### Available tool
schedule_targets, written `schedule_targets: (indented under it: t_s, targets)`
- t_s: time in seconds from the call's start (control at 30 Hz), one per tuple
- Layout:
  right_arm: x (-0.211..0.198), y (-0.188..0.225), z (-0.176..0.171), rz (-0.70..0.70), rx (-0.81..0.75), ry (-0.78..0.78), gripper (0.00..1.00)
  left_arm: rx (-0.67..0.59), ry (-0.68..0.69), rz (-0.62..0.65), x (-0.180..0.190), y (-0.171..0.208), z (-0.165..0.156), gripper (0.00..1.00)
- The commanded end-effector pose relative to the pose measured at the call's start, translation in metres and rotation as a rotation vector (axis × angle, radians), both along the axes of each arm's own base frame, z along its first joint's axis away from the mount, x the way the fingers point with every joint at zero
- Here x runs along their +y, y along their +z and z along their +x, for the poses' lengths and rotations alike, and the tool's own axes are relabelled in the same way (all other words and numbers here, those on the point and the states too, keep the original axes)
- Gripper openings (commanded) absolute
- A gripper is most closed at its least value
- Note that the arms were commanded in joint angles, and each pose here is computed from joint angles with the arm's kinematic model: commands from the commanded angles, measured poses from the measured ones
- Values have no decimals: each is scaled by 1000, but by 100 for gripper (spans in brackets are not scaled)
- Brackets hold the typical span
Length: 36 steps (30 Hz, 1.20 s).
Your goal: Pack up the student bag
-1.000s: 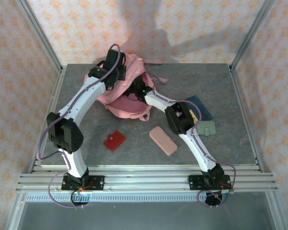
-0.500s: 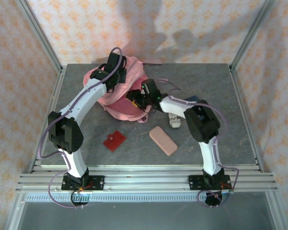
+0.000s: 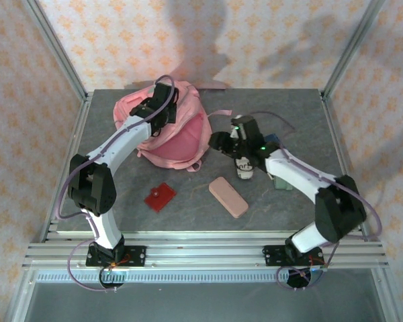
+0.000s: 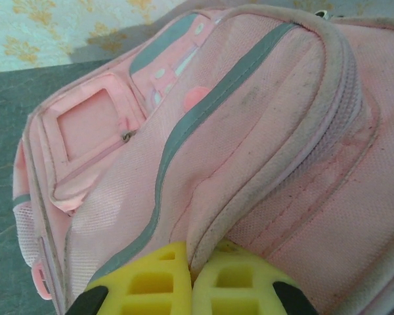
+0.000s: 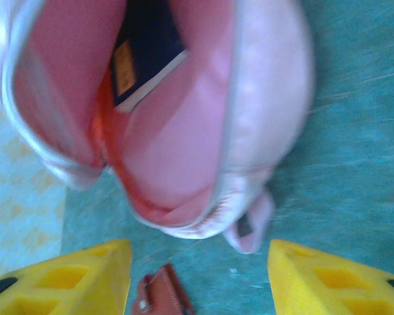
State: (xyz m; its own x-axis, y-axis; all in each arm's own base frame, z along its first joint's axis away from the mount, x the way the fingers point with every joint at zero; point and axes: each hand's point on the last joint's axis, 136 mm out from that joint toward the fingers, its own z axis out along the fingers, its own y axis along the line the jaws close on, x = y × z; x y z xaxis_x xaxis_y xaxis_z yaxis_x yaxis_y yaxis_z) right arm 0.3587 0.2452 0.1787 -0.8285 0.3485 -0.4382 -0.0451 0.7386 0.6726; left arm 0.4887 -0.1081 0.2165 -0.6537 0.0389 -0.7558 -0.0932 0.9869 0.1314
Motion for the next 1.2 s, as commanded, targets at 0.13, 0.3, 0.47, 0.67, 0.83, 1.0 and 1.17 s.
schedule_targets:
  t_s: [0.13,0.3,0.47,0.67,0.83,1.0,1.17]
  targets:
    - [-138,-39,4,-229,99,-328,57,-35,51,-43,-18,-8,-9,9]
    - [-178,-65,17,-278,167,-439,57,-8,15,-94,-41,-21,-22,43]
    - [-187,-95,33,-297,227,-475,56,1,-25,-200,-60,-27,-45,56]
    - [-182,-129,50,-276,294,-474,53,26,-76,-322,-80,-40,-76,58]
    - [-172,-148,69,-226,326,-466,51,38,-89,-376,-86,-49,-92,58]
    - [-153,-154,98,-124,336,-448,48,51,-101,-408,-94,-53,-97,58]
    - [-129,-141,129,-28,309,-396,48,66,-128,-429,-109,-57,-94,59]
